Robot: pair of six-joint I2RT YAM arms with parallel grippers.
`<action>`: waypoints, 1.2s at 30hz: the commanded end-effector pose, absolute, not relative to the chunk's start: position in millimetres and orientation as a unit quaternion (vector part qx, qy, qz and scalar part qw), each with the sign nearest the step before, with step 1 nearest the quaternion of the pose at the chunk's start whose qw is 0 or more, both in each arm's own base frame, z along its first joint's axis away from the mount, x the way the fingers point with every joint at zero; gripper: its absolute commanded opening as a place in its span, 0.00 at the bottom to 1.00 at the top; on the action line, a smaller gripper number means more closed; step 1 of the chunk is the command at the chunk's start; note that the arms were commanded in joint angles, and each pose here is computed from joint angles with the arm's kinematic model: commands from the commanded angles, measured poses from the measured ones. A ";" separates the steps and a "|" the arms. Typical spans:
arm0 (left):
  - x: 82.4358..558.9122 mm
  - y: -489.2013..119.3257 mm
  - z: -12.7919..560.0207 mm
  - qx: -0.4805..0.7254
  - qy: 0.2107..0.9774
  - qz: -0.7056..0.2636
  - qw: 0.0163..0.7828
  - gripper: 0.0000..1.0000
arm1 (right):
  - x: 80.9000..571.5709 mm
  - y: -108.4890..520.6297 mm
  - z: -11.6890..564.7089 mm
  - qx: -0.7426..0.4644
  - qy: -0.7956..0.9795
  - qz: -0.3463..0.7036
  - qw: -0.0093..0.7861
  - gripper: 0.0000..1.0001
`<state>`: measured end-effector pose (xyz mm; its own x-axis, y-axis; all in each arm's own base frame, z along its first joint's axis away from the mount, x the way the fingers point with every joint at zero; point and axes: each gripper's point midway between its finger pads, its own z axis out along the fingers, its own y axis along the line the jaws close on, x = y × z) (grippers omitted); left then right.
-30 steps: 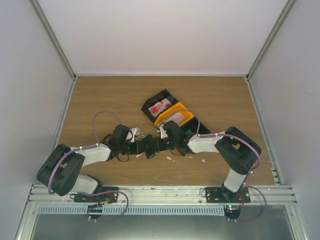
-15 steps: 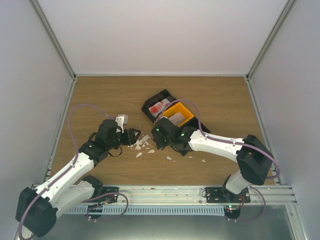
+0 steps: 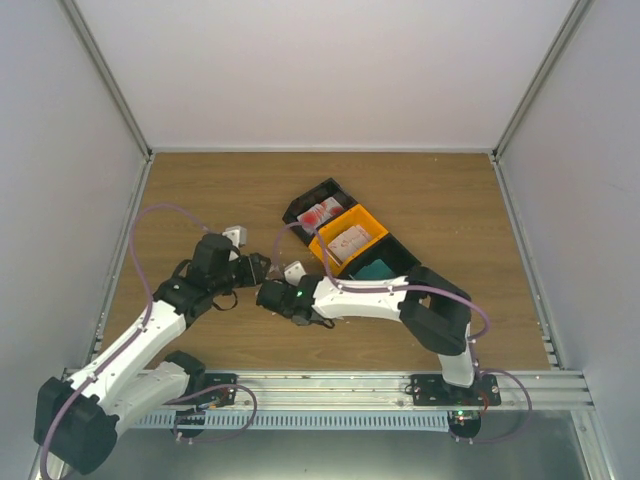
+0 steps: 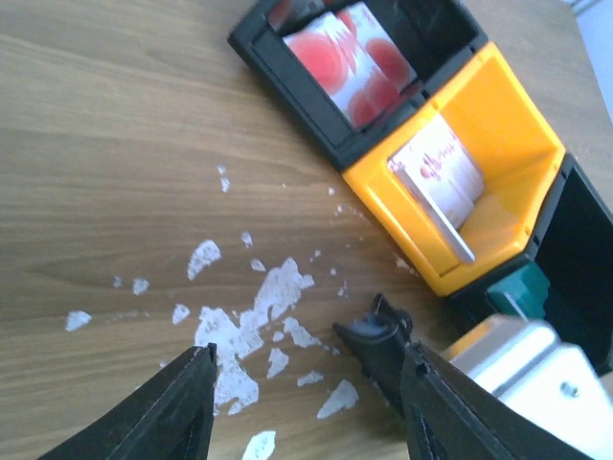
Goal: Put the credit cards into the card holder
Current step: Close the card holder at the center of the board.
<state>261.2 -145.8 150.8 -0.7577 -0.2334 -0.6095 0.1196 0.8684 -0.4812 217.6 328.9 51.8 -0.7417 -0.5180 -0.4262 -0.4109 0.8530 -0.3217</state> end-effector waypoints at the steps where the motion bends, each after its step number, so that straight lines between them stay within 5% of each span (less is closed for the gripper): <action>1: 276.2 -131.8 179.6 -0.048 0.892 -0.233 0.383 0.55 | 202.7 355.3 32.1 -0.279 0.925 -0.089 0.243 0.06; 9: 278.2 -135.5 184.2 -0.048 0.890 -0.250 0.378 0.57 | 178.5 408.4 16.0 -0.324 0.923 0.051 0.203 0.32; 16: 276.9 -129.3 178.1 -0.060 0.893 -0.247 0.371 0.59 | 175.7 427.8 61.8 -0.326 0.898 0.196 0.220 0.51; 23: 269.2 -135.5 156.2 -0.054 0.902 -0.262 0.339 0.61 | 202.7 391.2 108.3 -0.261 0.888 0.246 0.287 0.54; 30: 245.4 -156.6 111.5 -0.046 0.908 -0.323 0.263 0.61 | 231.8 327.5 86.9 -0.177 0.926 0.185 0.276 0.50; 36: 222.0 -172.8 68.8 -0.057 0.907 -0.373 0.188 0.59 | 237.1 335.6 77.4 -0.216 0.925 0.176 0.259 0.47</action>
<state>226.2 -152.5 71.3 -0.9072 -0.2352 -0.3487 0.0173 0.8075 -0.5896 236.5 326.8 82.5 -0.7834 -0.2553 -0.5667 -0.4494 0.8625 0.2326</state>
